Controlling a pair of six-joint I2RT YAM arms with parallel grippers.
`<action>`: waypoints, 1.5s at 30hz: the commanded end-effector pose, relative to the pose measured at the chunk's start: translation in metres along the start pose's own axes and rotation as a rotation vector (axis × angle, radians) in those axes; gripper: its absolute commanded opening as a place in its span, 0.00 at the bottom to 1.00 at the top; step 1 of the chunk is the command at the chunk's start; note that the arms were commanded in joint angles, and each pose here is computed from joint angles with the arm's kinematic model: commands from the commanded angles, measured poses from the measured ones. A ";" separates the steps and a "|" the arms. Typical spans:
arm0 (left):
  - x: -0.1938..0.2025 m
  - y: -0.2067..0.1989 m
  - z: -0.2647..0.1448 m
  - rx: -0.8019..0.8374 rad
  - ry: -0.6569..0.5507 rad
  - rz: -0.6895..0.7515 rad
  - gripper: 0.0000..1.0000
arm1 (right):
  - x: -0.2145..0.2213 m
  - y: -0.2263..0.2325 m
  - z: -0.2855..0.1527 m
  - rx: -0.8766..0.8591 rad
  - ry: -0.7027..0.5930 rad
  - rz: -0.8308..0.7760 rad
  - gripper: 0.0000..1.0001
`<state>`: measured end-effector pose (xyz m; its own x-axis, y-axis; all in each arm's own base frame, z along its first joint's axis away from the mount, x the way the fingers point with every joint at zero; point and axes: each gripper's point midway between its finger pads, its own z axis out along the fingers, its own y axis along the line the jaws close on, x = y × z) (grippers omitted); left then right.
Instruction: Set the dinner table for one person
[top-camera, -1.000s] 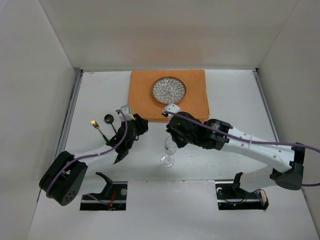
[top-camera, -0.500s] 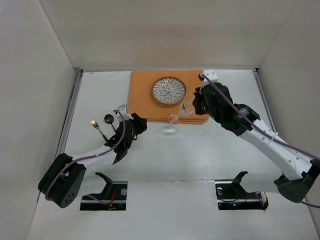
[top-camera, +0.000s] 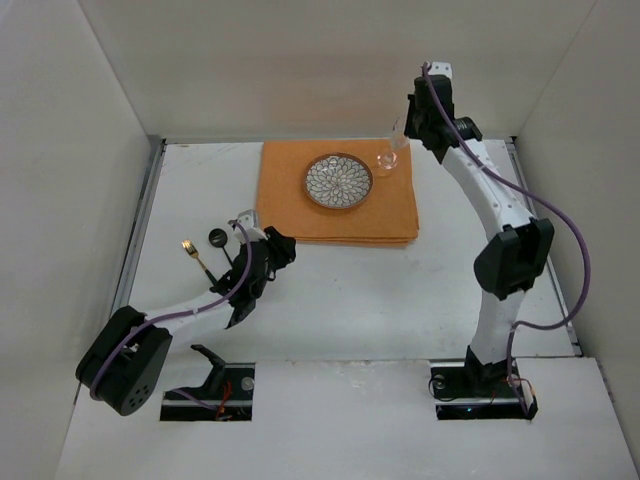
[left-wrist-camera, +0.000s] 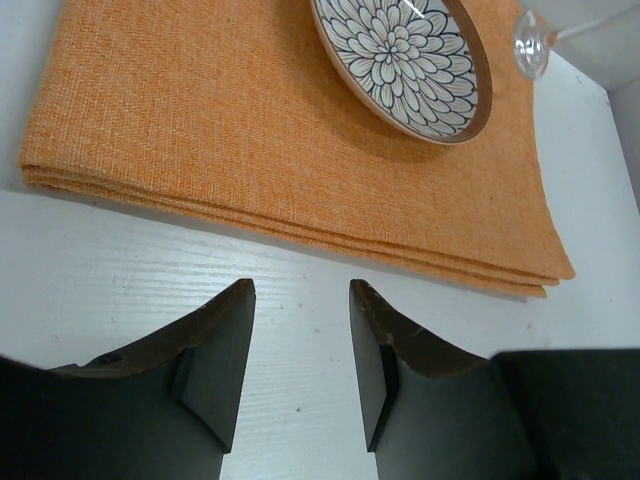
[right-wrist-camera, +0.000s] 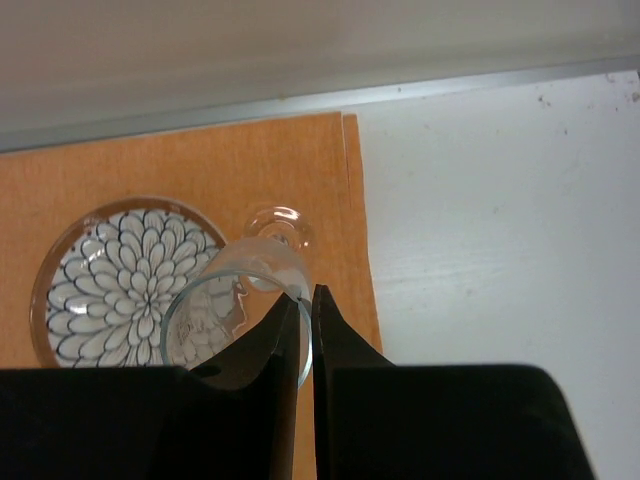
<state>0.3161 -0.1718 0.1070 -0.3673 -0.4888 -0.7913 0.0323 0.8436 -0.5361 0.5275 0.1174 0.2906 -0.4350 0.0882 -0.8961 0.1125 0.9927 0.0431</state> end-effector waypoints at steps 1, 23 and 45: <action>-0.009 -0.008 -0.001 0.031 -0.046 -0.031 0.40 | -0.063 -0.001 -0.003 -0.003 -0.136 0.044 0.04; -0.005 -0.002 0.004 0.013 -0.033 -0.041 0.41 | -0.006 0.009 0.080 0.055 0.025 -0.067 0.08; 0.000 0.001 0.008 -0.002 -0.020 -0.035 0.41 | -0.056 0.019 0.068 0.006 -0.117 0.017 0.56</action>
<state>0.3175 -0.1729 0.0930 -0.3912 -0.4938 -0.7766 0.0056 0.8425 -0.5386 0.6145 0.1256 0.2532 -0.4496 0.0452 -0.8921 0.1250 0.9921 -0.0127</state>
